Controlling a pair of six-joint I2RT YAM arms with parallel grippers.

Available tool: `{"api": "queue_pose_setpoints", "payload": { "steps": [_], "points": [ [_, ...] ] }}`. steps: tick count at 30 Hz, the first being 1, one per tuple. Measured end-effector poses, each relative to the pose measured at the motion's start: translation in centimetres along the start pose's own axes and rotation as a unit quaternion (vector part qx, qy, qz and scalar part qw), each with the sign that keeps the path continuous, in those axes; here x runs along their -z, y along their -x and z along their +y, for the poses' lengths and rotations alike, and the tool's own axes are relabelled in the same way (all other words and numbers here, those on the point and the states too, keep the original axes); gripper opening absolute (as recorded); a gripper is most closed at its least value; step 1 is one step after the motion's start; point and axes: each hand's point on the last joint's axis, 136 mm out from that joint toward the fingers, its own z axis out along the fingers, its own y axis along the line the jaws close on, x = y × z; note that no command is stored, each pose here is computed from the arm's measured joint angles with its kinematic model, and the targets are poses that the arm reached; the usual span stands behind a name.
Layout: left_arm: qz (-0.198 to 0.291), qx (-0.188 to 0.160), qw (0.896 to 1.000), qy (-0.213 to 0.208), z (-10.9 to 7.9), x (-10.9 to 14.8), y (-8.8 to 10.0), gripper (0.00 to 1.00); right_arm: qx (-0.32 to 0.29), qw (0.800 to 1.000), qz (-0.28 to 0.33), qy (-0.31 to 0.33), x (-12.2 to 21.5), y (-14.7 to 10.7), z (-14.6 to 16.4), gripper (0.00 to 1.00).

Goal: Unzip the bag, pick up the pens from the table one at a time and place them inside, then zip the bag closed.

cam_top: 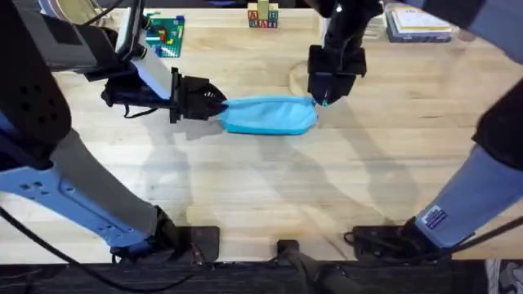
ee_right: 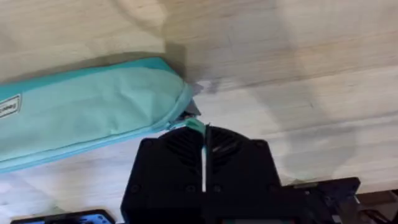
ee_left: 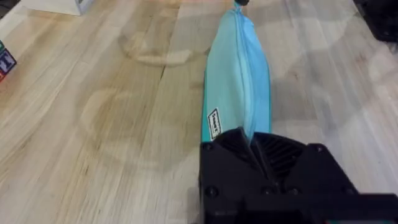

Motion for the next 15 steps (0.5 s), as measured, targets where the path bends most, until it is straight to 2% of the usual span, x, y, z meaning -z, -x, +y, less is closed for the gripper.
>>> {"api": "queue_pose_setpoints", "payload": {
  "steps": [6, 15],
  "points": [
    [0.0, 0.001, 1.0, 0.0, 0.0, 0.0, 0.0, 0.042, -0.015, 1.0, 0.002, 0.016, -0.6, -0.2, -0.9, 0.034],
    [-0.001, 0.002, 1.0, 0.0, 0.0, 0.0, 0.0, 0.042, -0.044, 0.996, -0.001, 0.075, -2.1, -0.3, -1.9, 0.034]
  ]
}}
